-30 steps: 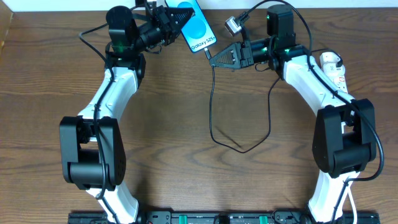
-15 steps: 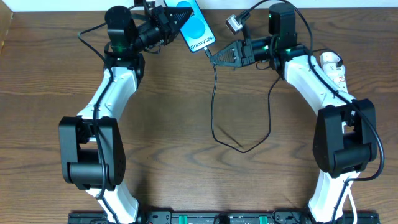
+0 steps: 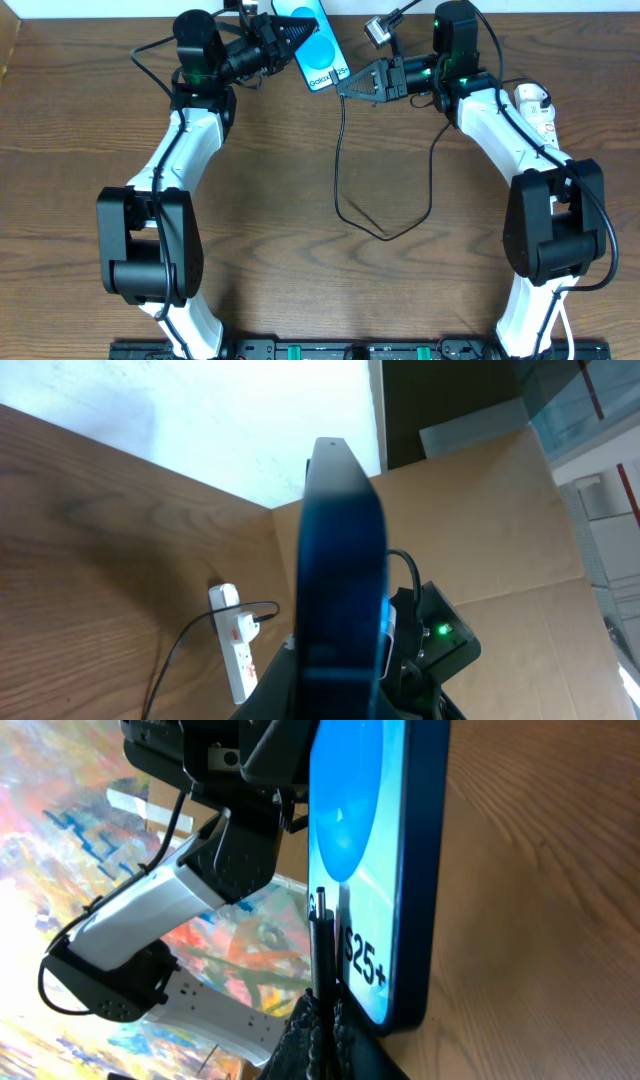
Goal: Plug charger to phone and switch on socket
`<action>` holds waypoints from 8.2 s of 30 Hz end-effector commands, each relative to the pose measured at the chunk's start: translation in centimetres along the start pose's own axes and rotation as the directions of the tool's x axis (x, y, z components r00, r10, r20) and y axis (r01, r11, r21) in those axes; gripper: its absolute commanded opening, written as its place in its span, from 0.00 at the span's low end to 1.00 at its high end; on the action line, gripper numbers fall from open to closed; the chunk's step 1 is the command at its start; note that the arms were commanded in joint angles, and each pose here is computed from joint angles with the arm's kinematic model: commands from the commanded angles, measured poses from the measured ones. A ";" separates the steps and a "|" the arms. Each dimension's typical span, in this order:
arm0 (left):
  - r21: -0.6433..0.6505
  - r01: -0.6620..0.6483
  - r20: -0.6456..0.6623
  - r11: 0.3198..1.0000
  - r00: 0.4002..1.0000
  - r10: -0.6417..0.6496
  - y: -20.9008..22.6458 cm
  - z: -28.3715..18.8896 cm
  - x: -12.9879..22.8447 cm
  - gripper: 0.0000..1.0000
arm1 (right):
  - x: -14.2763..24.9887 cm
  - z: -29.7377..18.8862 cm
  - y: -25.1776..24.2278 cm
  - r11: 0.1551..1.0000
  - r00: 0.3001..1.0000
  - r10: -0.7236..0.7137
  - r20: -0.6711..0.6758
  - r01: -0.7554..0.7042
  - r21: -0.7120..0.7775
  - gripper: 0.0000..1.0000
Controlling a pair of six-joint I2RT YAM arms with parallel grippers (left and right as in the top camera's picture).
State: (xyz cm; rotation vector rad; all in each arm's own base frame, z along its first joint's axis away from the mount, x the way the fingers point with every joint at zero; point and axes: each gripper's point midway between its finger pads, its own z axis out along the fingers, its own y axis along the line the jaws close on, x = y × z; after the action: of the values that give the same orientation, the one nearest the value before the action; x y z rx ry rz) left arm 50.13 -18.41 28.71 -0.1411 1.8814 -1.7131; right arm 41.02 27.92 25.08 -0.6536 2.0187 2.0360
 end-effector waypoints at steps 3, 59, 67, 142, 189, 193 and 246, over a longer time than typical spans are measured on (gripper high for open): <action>0.010 -0.012 0.061 1.000 0.998 0.011 -1.8 -0.3 -1.4 0.07 | 0.3 0.1 2.4 0.999 0.999 -0.024 -0.038 0.022 -0.043 0.01; 0.019 0.017 0.034 1.000 0.999 -0.017 -1.9 -0.7 -1.2 0.07 | 1.1 0.9 1.1 1.000 0.999 0.023 -0.031 -0.023 -0.007 0.01; 0.024 0.017 0.019 1.000 1.000 -0.017 -1.9 -0.7 -1.0 0.07 | 0.7 0.4 0.7 0.999 0.999 0.032 -0.012 -0.032 0.009 0.01; 0.032 -0.036 -0.005 0.999 0.999 0.036 -2.2 -0.1 -0.2 0.07 | 1.7 -0.6 0.6 1.000 0.999 0.024 -0.024 -0.024 -0.015 0.01; 0.015 -0.062 0.037 0.998 0.997 0.061 -1.8 -0.9 -1.4 0.07 | 2.2 -0.1 1.2 0.999 0.999 -0.011 -0.049 0.009 -0.052 0.01; 0.018 -0.062 0.031 0.998 0.998 0.061 -1.9 -0.6 -1.1 0.07 | 2.3 0.1 1.2 0.999 0.999 -0.012 -0.053 0.009 -0.052 0.01; 0.043 -0.061 -0.029 0.997 0.998 0.062 -2.6 0.7 0.8 0.07 | 0.8 0.3 1.0 1.000 1.000 0.005 -0.020 -0.005 -0.005 0.01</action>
State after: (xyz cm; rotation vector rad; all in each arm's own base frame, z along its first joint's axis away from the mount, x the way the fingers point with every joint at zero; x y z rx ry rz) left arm 50.80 -18.07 28.82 -0.1772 1.8597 -1.6816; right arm 39.80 27.55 24.10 -0.6678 2.0361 2.0834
